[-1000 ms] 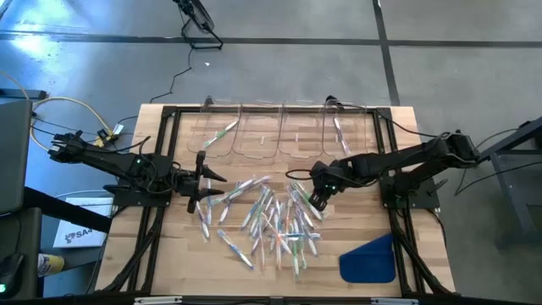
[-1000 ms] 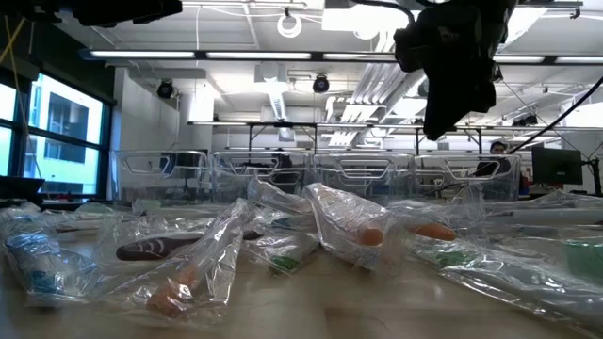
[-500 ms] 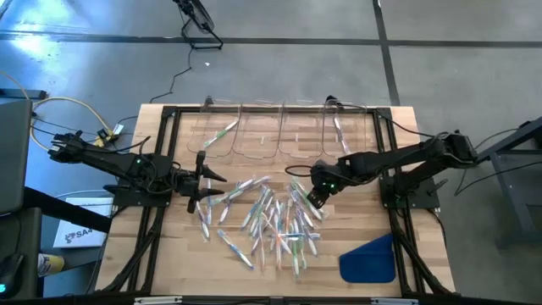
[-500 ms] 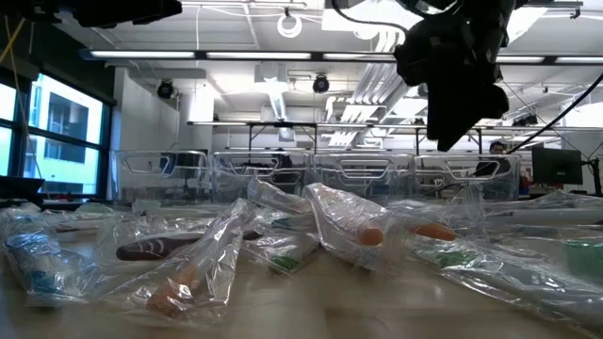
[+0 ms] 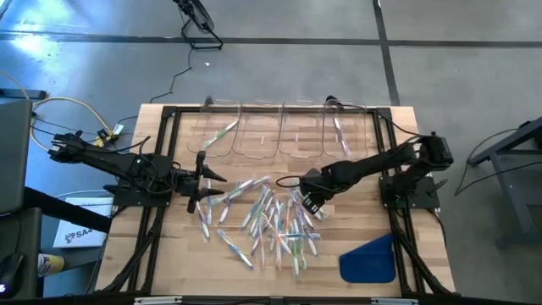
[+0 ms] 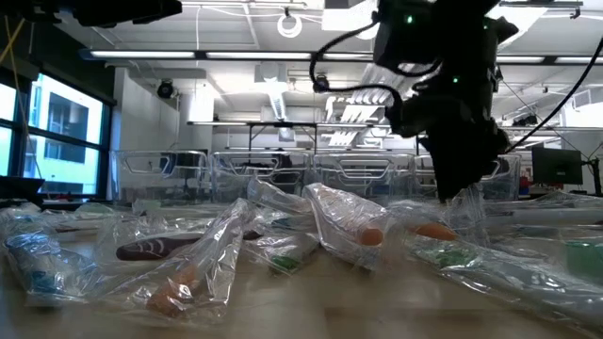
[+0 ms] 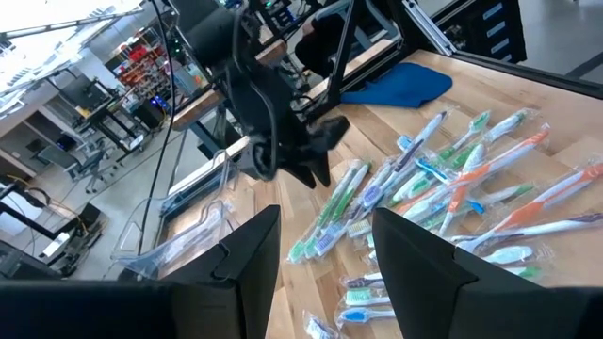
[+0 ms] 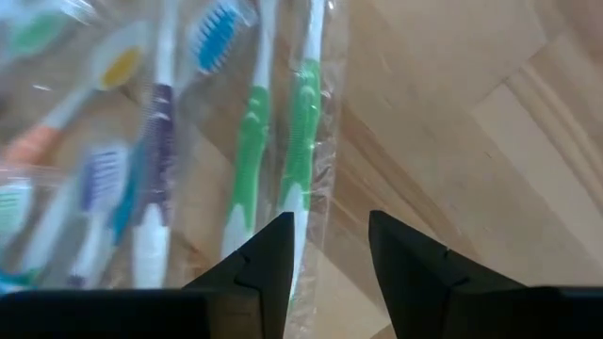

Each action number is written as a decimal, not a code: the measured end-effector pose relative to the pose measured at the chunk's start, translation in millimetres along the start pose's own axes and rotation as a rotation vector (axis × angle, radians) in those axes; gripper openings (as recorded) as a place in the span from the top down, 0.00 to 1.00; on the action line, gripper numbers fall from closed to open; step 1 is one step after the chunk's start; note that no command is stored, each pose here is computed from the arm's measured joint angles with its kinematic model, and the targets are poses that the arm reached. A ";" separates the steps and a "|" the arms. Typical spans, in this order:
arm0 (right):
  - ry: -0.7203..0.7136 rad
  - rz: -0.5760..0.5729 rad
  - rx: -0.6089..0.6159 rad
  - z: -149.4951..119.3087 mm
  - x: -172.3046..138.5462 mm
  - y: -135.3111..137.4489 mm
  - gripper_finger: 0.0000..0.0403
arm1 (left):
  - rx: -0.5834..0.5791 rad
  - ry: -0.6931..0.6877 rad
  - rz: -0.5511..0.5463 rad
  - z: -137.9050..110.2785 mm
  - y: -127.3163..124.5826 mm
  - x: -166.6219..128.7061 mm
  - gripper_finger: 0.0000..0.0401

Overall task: Pick & Place Toothbrushes
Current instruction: Put the green toothbrush into the left transparent bin

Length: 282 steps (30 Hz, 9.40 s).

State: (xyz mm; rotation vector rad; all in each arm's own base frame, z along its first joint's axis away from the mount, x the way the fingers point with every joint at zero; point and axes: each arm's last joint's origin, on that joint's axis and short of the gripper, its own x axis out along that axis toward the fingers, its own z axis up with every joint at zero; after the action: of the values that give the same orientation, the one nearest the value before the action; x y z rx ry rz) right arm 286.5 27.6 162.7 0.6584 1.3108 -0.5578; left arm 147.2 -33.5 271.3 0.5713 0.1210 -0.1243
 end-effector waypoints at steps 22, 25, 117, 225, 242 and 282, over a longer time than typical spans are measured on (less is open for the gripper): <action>0.065 0.077 0.028 -8.9 12.1 15.4 0.71 | 0.001 0.000 0.000 0.0 0.0 0.0 0.59; 0.041 0.049 0.029 -8.4 12.2 14.1 0.72 | 0.001 0.000 0.000 0.0 0.0 0.0 0.59; -0.952 0.315 -0.569 8.2 -143.3 10.1 0.96 | -0.331 -0.435 0.101 20.7 115.3 89.7 0.59; -0.715 0.346 -0.447 -39.1 -170.9 -36.7 0.99 | -0.629 0.353 0.351 -66.1 193.7 -20.8 0.98; -0.569 0.250 -0.496 -27.0 -133.4 -15.8 1.00 | -0.804 0.735 0.373 -103.1 179.3 -42.4 0.97; -0.554 0.272 -0.492 -26.6 -133.5 -16.1 1.00 | -0.887 0.858 0.344 -158.6 190.4 -16.9 0.51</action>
State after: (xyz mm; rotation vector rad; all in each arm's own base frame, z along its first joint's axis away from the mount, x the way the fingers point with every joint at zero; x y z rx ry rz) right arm 233.2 36.2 288.8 0.2355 0.7710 -0.1579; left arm 146.6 213.2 242.5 -0.2842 0.8592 0.5054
